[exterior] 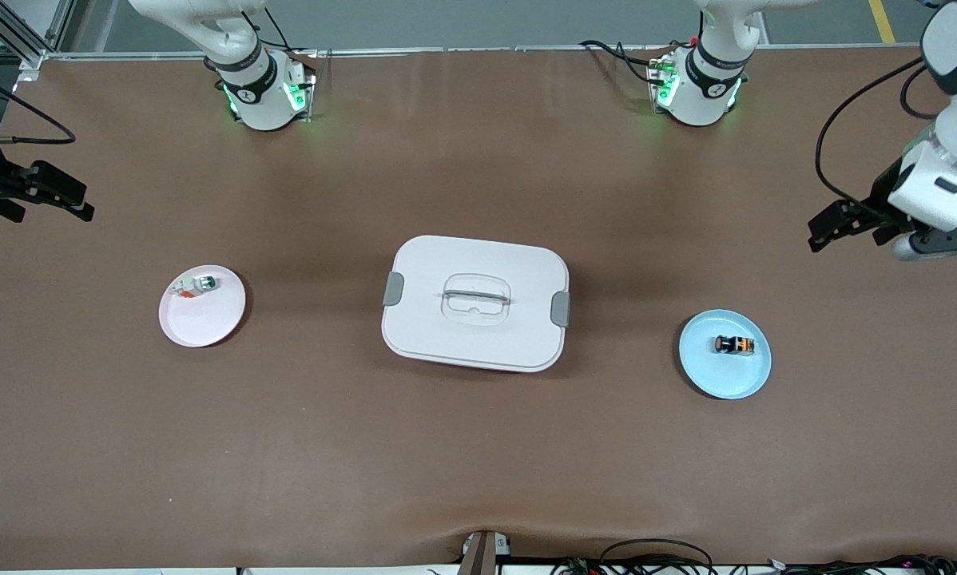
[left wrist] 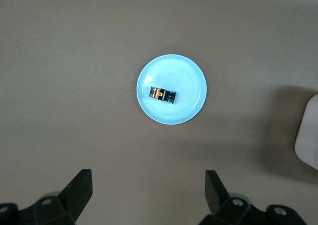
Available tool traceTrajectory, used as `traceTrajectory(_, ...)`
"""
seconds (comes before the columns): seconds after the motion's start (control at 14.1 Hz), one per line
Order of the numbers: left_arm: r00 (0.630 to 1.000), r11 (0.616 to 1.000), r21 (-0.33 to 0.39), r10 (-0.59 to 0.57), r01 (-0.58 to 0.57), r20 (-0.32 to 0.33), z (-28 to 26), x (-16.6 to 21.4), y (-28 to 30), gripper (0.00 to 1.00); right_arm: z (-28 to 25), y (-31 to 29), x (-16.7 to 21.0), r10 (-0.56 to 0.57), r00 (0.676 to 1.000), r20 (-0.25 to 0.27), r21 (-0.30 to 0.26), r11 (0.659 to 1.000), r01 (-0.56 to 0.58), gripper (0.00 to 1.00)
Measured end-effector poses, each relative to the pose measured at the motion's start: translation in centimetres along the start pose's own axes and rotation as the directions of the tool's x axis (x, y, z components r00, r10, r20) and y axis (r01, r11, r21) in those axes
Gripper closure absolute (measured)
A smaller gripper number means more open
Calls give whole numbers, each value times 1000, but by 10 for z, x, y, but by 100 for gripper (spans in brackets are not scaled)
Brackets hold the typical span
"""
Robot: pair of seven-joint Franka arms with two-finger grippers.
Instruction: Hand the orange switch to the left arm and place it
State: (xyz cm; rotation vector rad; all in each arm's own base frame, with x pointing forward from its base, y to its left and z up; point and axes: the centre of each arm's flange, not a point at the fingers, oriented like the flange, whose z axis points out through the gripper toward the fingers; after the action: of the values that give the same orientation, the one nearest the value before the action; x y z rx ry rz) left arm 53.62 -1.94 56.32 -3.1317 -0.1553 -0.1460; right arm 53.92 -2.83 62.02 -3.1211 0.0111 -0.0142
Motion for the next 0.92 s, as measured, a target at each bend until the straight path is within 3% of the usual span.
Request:
traceTrajectory(0.64,995,1000,-23,-1,-1,-98,-57,-54,-2,0,-1,-1,0,-32,999,-4,-13,999,32,0)
traceTrajectory(0.92,989,998,-15,62,-64,-131,-61,-72,-4,0,-1,-4,1,-39,999,-7,-14,999,39,0)
